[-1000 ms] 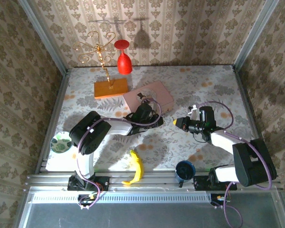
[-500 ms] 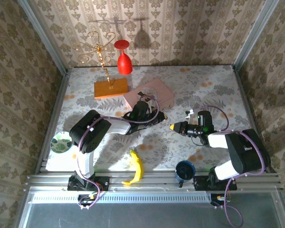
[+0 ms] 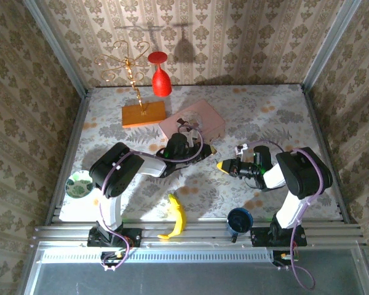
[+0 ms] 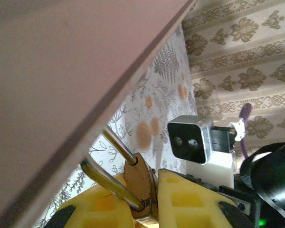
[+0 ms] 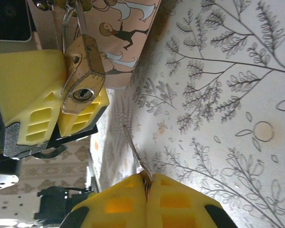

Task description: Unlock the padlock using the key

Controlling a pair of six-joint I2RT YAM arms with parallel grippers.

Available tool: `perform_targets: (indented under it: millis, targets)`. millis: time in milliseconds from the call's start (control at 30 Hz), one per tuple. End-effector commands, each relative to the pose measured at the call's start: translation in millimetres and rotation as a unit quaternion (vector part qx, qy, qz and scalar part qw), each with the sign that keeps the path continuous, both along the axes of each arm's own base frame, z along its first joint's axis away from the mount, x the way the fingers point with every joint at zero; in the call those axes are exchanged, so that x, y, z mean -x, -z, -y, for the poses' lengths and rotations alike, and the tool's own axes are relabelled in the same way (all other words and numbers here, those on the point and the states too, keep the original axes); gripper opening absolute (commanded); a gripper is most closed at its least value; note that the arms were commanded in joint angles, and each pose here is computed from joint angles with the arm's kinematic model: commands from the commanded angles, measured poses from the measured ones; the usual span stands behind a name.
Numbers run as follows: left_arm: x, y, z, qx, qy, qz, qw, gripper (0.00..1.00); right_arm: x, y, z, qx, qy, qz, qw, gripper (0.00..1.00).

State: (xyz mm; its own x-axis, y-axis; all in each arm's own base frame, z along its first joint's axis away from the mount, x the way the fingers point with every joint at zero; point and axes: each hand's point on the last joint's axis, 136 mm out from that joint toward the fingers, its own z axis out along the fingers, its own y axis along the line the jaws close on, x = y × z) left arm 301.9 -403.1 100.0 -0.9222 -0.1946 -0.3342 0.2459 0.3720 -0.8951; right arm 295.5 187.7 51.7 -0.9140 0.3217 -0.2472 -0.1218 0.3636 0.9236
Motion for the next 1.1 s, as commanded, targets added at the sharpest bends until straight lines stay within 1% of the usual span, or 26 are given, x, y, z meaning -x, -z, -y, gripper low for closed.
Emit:
perform_targets:
  millis: [0, 133, 367, 633, 1067]
  targets:
    - [4.4, -49.0, 10.8, 0.093, 0.039, 0.046, 0.994, 0.0, -1.7, -19.1, -7.8, -0.036, -0.02, 0.031, 0.999, 0.0]
    - [4.7, -50.3, 10.9, 0.103, 0.039, 0.048, 0.993, 0.0, -1.4, -18.6, -8.7, -0.047, -0.022, 0.026, 0.998, 0.0]
    - [4.4, -45.7, 10.4, 0.102, 0.036, 0.04, 0.993, 0.0, -3.4, -24.0, -6.8, -0.059, -0.018, 0.027, 0.998, 0.0]
    - [6.8, -45.6, 9.0, 0.102, 0.039, 0.038, 0.993, 0.0, -9.0, -25.1, 1.0, -0.06, 0.0, 0.022, 0.998, 0.0]
    - [6.5, -41.2, 9.4, 0.101, 0.038, 0.035, 0.994, 0.0, -15.3, -29.8, 2.0, -0.066, 0.004, 0.027, 0.997, 0.0]
